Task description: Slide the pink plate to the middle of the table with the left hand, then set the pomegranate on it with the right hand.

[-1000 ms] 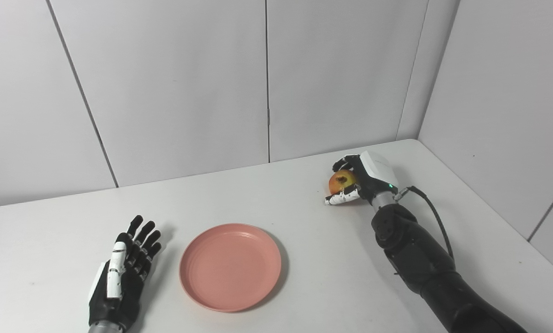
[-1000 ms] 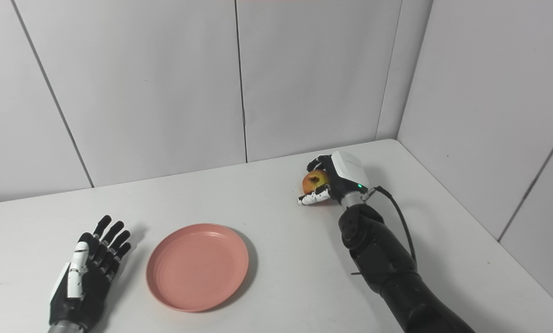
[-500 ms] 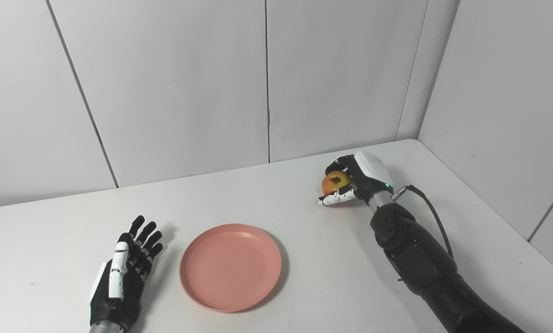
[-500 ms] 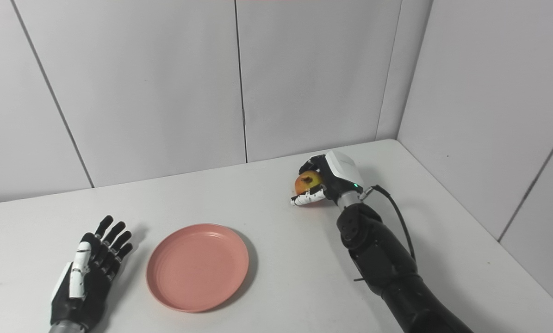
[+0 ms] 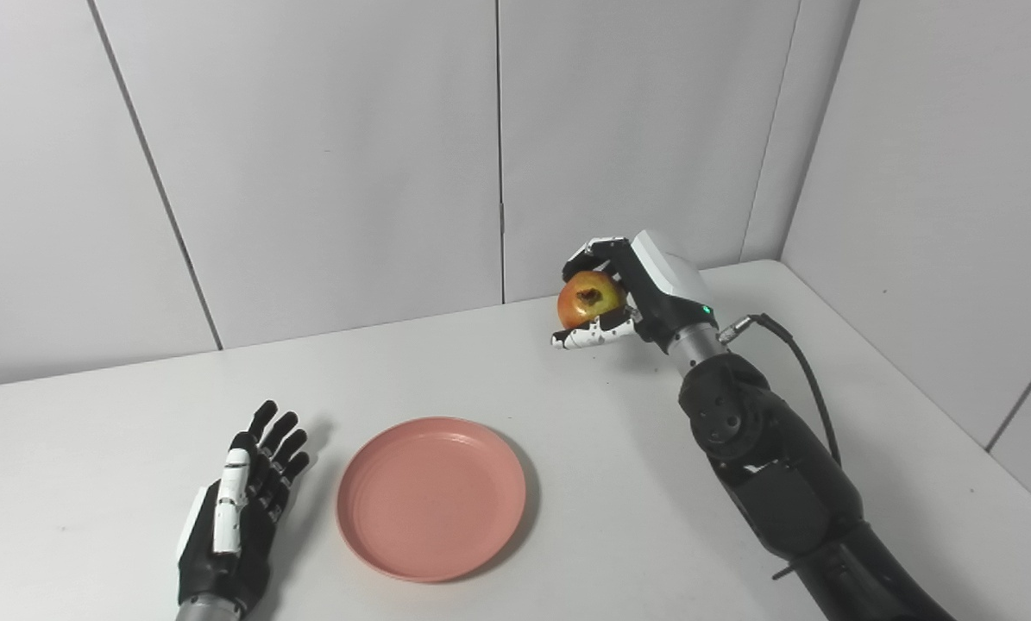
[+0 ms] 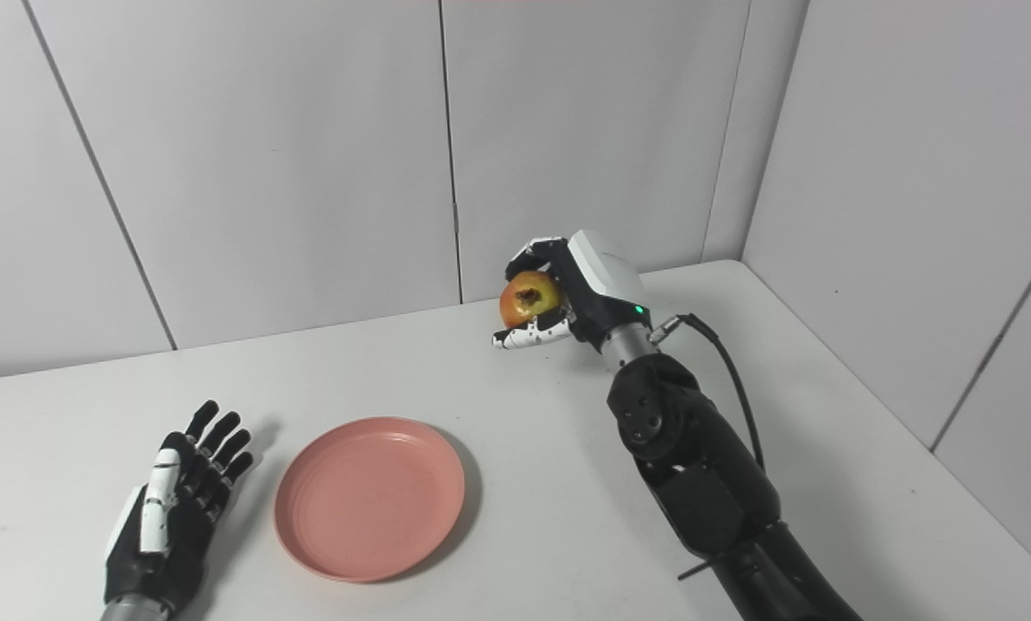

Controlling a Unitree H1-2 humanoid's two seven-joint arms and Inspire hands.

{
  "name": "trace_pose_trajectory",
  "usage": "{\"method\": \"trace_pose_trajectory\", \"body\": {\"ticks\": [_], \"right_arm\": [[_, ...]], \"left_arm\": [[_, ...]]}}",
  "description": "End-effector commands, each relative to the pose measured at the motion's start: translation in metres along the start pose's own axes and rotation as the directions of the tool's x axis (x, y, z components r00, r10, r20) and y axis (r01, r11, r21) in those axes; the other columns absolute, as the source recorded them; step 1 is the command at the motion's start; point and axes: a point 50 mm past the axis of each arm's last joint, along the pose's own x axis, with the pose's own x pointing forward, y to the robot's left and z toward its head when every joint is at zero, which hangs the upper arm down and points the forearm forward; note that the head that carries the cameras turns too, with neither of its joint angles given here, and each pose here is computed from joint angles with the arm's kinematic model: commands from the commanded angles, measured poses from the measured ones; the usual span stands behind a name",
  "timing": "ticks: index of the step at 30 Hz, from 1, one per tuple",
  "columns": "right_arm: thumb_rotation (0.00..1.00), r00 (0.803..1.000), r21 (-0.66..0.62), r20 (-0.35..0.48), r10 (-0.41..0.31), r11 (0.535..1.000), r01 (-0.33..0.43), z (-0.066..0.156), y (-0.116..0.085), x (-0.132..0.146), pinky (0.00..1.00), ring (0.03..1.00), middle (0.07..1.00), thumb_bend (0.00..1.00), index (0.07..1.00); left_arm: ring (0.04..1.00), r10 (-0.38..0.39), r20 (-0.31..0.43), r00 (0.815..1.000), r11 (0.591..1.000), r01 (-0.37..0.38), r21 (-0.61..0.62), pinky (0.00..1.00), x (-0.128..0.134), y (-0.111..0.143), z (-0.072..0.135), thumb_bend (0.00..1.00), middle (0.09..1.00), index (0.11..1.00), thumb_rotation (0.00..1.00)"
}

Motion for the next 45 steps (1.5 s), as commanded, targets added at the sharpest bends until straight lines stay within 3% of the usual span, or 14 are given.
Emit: {"method": "trace_pose_trajectory", "body": {"ticks": [1, 7, 13, 19, 25, 37, 45], "right_arm": [[0.13, 0.997, 0.019, 0.074, -0.034, 0.999, 0.033, 0.024, -0.009, 0.006, 0.38, 0.444, 0.491, 0.5, 0.488], [0.12, 0.981, 0.026, 0.193, 0.0, 1.0, -0.005, 0.052, 0.008, 0.0, 0.39, 0.447, 0.498, 0.5, 0.489], [0.13, 0.968, 0.037, 0.24, 0.076, 0.995, -0.087, 0.074, 0.036, -0.004, 0.41, 0.469, 0.52, 0.5, 0.49], [0.13, 0.948, 0.039, 0.277, 0.156, 0.984, -0.173, 0.094, 0.065, -0.009, 0.36, 0.432, 0.503, 0.5, 0.49], [0.13, 0.926, 0.031, 0.305, 0.222, 0.97, -0.242, 0.099, 0.091, -0.014, 0.32, 0.406, 0.484, 0.5, 0.49], [0.13, 0.888, -0.018, 0.29, 0.355, 0.93, -0.366, 0.098, 0.121, -0.027, 0.37, 0.44, 0.502, 0.5, 0.49], [0.13, 0.873, -0.073, 0.276, 0.401, 0.915, -0.397, 0.096, 0.132, -0.035, 0.31, 0.392, 0.477, 0.5, 0.49]], "left_arm": [[0.938, 0.007, -0.056, 0.998, 1.0, -0.007, -0.003, 0.94, -0.002, -0.005, -0.011, 0.37, 0.942, 0.938, 1.0], [0.93, 0.017, -0.059, 0.998, 1.0, -0.016, 0.007, 0.93, 0.0, -0.014, -0.013, 0.38, 0.936, 0.93, 1.0], [0.924, 0.037, -0.054, 0.998, 0.999, -0.036, 0.02, 0.92, 0.003, -0.025, -0.013, 0.38, 0.934, 0.927, 1.0], [0.925, 0.065, -0.035, 0.997, 0.998, -0.065, 0.013, 0.92, 0.006, -0.033, -0.014, 0.37, 0.93, 0.928, 1.0], [0.937, 0.093, -0.013, 0.996, 0.996, -0.093, 0.018, 0.92, 0.008, -0.043, -0.012, 0.36, 0.942, 0.939, 1.0], [0.955, 0.104, 0.009, 0.995, 0.992, -0.105, 0.064, 0.94, 0.013, -0.057, -0.01, 0.36, 0.96, 0.96, 1.0], [0.957, 0.11, 0.014, 0.994, 0.992, -0.11, 0.058, 0.94, 0.014, -0.059, -0.009, 0.36, 0.96, 0.96, 1.0]]}}
